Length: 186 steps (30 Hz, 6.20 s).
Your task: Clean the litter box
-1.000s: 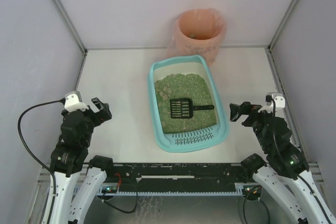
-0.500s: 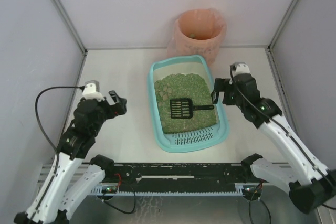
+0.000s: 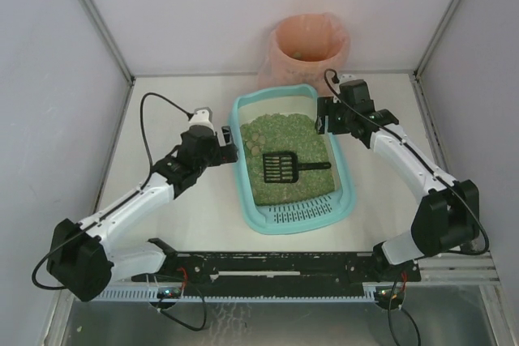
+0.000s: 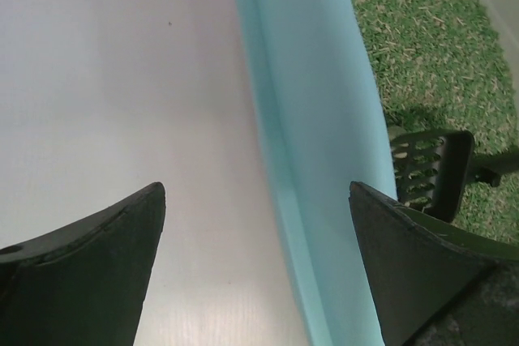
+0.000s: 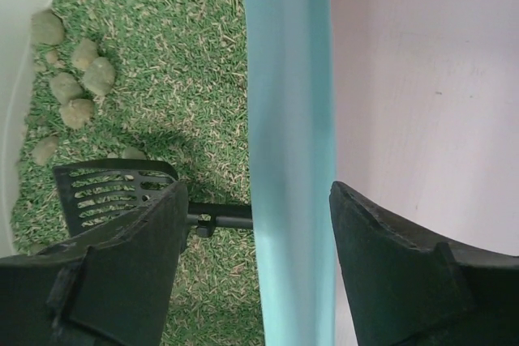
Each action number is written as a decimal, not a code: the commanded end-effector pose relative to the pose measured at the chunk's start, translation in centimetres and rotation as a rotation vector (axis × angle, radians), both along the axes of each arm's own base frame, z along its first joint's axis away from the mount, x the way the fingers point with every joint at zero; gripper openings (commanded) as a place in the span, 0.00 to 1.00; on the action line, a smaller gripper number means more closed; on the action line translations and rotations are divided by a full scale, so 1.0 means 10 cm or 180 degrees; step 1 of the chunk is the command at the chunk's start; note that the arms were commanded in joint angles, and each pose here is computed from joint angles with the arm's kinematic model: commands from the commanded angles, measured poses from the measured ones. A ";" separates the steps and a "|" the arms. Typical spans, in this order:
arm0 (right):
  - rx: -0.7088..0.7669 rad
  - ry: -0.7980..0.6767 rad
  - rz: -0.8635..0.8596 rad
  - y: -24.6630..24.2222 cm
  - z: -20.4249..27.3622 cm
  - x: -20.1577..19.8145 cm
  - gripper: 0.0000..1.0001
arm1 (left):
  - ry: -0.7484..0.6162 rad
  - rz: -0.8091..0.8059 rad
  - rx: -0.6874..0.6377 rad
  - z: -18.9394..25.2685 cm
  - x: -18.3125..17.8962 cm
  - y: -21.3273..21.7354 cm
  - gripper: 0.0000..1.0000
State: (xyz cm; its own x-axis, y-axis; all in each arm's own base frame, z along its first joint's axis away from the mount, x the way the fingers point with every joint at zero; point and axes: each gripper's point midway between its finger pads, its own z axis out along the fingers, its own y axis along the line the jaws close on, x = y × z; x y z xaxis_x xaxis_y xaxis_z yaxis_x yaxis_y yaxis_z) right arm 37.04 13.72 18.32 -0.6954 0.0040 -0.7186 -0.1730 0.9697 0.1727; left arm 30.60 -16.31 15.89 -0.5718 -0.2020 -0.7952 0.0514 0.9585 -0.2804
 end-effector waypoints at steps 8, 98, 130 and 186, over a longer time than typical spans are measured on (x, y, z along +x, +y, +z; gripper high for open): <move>-0.0443 -0.0067 -0.0237 -0.26 -0.05 0.18 0.59 | -0.0141 -0.0389 -0.0290 0.14 0.06 -0.53 0.96; -0.1351 0.1057 0.1333 0.37 -1.18 -0.59 0.38 | -0.0503 -0.0300 -0.0161 0.64 -0.44 -0.04 0.97; -0.0884 0.0461 0.1306 0.54 -0.43 -0.59 0.04 | -0.0877 -0.0385 -0.0292 1.00 -0.49 0.00 0.97; 0.1350 0.0081 -0.0619 0.48 1.07 -0.67 0.00 | -0.1264 -0.0230 -0.0705 1.98 -0.36 -1.59 0.94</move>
State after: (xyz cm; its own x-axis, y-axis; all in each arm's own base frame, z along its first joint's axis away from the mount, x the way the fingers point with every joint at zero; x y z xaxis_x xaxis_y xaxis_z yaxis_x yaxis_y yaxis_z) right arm 29.94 19.21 25.86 -0.7435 0.3625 -0.5620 0.0195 0.8518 0.5236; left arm 26.54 -31.49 33.88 -0.2785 -0.2820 -0.9181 0.3464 0.8621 -0.3699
